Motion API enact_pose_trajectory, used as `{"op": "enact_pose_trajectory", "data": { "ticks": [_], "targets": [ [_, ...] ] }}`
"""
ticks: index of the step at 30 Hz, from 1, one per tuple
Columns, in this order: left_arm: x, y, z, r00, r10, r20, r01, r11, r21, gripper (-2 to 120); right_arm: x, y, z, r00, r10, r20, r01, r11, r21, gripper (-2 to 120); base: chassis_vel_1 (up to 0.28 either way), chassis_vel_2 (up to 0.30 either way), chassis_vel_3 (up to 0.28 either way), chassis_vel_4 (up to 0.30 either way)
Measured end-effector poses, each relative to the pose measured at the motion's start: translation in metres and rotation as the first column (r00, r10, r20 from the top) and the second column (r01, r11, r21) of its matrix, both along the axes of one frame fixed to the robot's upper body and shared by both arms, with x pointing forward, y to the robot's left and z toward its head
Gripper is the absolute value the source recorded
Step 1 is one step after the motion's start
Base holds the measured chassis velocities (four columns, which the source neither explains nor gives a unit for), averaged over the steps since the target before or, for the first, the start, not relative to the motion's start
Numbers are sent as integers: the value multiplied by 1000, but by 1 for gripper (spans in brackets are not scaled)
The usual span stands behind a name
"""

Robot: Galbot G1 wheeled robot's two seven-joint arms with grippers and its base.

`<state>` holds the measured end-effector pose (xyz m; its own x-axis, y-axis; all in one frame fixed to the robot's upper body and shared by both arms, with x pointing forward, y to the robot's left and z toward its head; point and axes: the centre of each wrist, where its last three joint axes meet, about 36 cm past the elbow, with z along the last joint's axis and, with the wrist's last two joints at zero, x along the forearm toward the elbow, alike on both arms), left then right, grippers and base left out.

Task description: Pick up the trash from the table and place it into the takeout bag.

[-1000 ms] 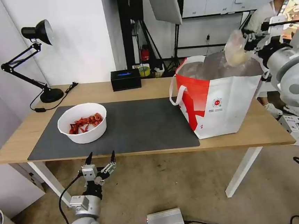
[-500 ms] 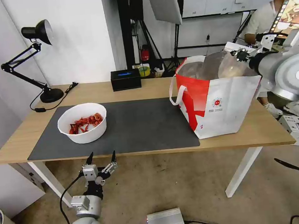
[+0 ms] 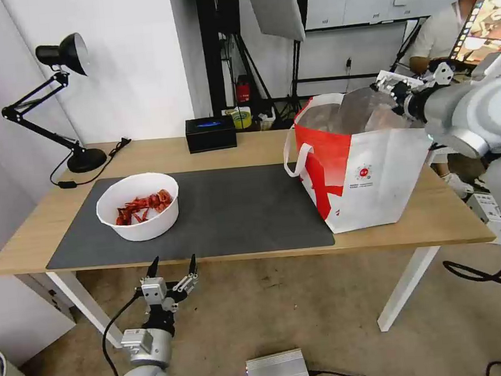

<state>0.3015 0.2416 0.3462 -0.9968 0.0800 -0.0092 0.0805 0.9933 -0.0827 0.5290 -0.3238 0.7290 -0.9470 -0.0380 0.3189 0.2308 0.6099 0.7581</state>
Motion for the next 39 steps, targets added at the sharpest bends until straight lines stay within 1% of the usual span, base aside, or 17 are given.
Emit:
{"op": "enact_pose_trajectory", "data": {
  "ticks": [5, 11, 15, 19, 22, 23, 24, 27, 28, 31, 32, 33, 35, 36, 37, 38, 39],
  "targets": [
    [0, -1, -1, 1000, 0, -4, 0, 1000, 1, 100, 13, 6, 6, 998, -61, 18, 56, 980, 192, 100, 0, 0, 0, 0],
    [-1, 0, -1, 1000, 2, -5, -2, 1000, 2, 100, 14, 11, -4, 998, -54, 18, 49, 979, 199, 100, 0, 0, 0, 0],
    [-1, 1, -3, 1000, 6, -9, -6, 1000, 4, 100, 8, 16, -11, 999, -26, 25, 21, 985, 170, 100, 0, 0, 0, 0],
    [-2, 1, -4, 1000, 9, -9, -9, 1000, 2, 100, -4, 19, -22, 996, 31, 80, -38, 995, 88, 100, 0, 0, 0, 0],
    [-1, 0, -4, 1000, 11, -8, -11, 1000, -2, 100, -23, 23, -40, 975, 110, 191, -98, 993, -73, 100, 0, 0, 0, 0],
    [-1, 0, -4, 1000, 11, -8, -11, 1000, -2, 100, -23, 23, -40, 975, 110, 191, -98, 993, -73, 100, 0, 0, 0, 0],
    [-1, 0, -4, 1000, 12, -8, -12, 1000, -3, 100, -27, 23, -47, 964, 137, 229, -109, 985, -132, 100, 0, 0, 0, 0],
    [0, 0, -5, 1000, 13, -6, -13, 1000, -5, 100, -38, 22, -74, 906, 232, 355, -89, 923, -374, 100, 0, 0, 0, 0],
    [0, 0, -5, 1000, 13, -6, -13, 1000, -5, 100, -38, 22, -74, 906, 232, 355, -89, 923, -374, 100, 0, 0, 0, 0],
    [2, -1, -6, 1000, 13, -5, -13, 1000, -7, 100, -48, 20, -96, 841, 327, 432, -55, 845, -532, 100, 0, 0, 0, 0],
    [2, -1, -6, 1000, 13, -5, -13, 1000, -7, 100, -48, 20, -96, 841, 327, 432, -55, 845, -532, 100, 0, 0, 0, 0],
    [3, -1, -6, 1000, 13, -5, -13, 1000, -8, 100, -52, 21, -104, 814, 362, 454, -43, 817, -575, 100, 0, 0, 0, 0],
    [4, -2, -6, 1000, 14, -2, -14, 1000, -11, 100, -65, 21, -128, 727, 452, 516, 22, 736, -676, 100, 0, 0, 0, 0],
    [4, -2, -6, 1000, 14, -2, -14, 1000, -11, 100, -65, 21, -128, 727, 452, 516, 22, 736, -676, 100, 0, 0, 0, 0],
    [4, -2, -6, 1000, 15, -1, -15, 1000, -12, 100, -70, 22, -135, 700, 479, 529, 48, 708, -705, 100, 0, 0, 0, 0],
    [4, -1, -6, 1000, 16, -1, -16, 1000, -12, 100, -71, 22, -137, 695, 485, 531, 54, 701, -711, 100, 0, 0, 0, 0],
    [5, -2, -6, 1000, 17, -1, -17, 1000, -14, 100, -84, 26, -152, 647, 527, 551, 112, 650, -752, 100, 0, 0, 0, 0]
  ]
}}
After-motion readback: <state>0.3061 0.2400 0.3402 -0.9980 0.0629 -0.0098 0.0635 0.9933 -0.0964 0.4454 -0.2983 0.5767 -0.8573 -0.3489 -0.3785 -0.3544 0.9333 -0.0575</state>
